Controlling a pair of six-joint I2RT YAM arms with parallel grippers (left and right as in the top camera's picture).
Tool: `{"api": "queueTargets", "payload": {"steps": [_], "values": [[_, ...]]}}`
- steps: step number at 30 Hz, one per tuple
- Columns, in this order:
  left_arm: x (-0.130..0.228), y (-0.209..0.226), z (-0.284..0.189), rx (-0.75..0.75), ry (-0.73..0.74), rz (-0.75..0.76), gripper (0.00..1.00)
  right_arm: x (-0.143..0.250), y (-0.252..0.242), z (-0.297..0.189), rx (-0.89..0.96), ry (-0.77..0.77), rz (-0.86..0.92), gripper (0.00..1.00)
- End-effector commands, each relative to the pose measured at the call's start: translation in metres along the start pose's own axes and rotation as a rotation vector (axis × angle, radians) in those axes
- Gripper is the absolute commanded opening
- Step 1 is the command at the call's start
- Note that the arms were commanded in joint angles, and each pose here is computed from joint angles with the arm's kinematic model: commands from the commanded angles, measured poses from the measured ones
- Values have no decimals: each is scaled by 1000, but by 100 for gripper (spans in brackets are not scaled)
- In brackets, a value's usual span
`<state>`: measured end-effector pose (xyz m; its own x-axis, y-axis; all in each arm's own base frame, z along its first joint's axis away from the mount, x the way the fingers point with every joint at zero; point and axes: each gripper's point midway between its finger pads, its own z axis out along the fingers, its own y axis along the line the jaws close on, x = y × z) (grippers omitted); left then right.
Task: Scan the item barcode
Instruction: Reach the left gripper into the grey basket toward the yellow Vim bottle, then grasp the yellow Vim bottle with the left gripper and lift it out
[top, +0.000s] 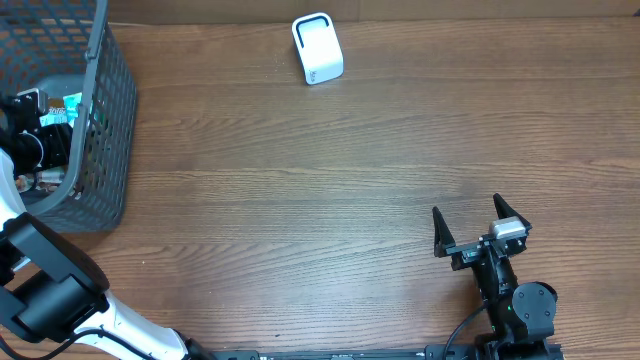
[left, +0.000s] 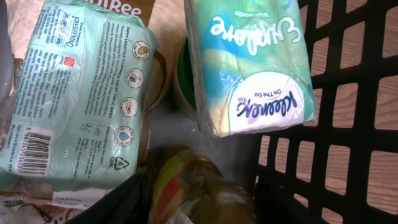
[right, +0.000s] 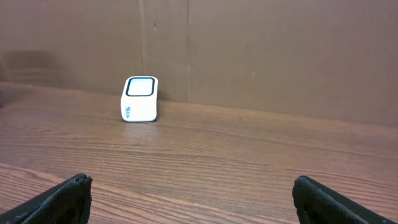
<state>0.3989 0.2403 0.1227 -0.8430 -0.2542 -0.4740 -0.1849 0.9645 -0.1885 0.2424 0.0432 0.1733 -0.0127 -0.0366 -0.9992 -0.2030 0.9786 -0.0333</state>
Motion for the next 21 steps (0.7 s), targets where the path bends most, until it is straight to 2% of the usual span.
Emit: {"api": "queueTargets", "payload": {"steps": [1,8,12,21], "values": [[0,-2,4,7,11,13,50,3,-2,0,8,0,-1,100],[-13,-1,-9,-16,-26,-2,41,3,-2,0,8,0,-1,100],[-40,-5,-47,-60,-123,6,37,3,-2,0,8,0,-1,100],[-96,-30,-154,-138,-430,4,36,3,-2,0,8,0,-1,100]]}}
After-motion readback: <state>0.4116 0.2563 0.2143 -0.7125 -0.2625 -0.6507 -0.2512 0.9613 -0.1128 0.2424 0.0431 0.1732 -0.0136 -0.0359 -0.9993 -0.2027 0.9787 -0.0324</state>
